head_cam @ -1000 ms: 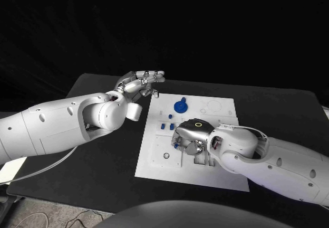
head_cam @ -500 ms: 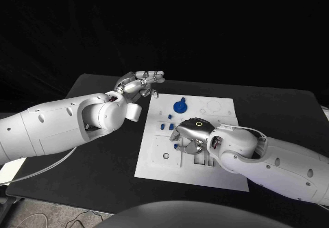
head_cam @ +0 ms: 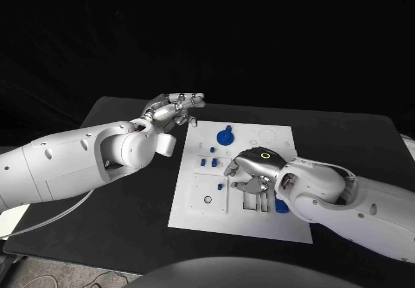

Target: Assemble the parts on the task board

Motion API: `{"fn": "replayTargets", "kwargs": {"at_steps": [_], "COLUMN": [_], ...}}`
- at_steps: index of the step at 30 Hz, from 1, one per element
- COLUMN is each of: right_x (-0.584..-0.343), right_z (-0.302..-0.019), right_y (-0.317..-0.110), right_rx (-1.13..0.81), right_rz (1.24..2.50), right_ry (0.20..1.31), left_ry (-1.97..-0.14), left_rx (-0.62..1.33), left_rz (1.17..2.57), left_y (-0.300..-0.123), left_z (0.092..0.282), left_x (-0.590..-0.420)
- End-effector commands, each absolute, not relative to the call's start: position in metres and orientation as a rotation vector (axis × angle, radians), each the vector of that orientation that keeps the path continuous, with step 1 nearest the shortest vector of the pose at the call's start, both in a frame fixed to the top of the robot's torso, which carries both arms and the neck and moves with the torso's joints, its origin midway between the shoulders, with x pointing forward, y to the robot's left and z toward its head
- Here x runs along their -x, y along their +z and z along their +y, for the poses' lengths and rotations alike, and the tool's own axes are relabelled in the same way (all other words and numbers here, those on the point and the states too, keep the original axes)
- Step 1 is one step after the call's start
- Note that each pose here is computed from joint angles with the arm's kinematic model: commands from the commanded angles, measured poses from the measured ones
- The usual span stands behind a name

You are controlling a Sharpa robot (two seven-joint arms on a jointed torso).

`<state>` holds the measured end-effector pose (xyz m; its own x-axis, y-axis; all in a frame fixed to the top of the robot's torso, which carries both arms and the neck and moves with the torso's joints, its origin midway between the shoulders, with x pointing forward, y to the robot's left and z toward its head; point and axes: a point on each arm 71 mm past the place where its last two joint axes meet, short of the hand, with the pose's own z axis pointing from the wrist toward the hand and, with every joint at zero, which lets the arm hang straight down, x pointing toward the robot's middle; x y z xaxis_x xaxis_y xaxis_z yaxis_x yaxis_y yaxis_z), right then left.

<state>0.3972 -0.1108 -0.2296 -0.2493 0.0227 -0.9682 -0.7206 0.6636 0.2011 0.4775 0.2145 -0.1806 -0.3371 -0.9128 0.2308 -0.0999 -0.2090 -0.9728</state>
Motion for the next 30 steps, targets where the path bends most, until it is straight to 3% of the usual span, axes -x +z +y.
{"fn": "replayTargets", "kwargs": {"at_steps": [1, 9, 15, 30], "right_x": [-0.402, -0.420, -0.426, -0.426], "right_z": [-0.126, -0.172, -0.187, -0.184], "right_y": [-0.216, -0.185, -0.182, -0.195], "right_rx": [0.501, 0.479, 0.494, 0.546], "right_rz": [1.701, 1.712, 1.728, 1.767], "right_ry": [0.757, 0.541, 0.455, 0.462], "left_ry": [-1.637, -1.637, -1.638, -1.639], "left_rx": [1.230, 1.230, 1.229, 1.221], "left_rz": [1.409, 1.410, 1.411, 1.414], "left_y": [-0.180, -0.180, -0.180, -0.180], "left_z": [0.214, 0.214, 0.214, 0.213], "left_x": [-0.477, -0.477, -0.477, -0.477]}}
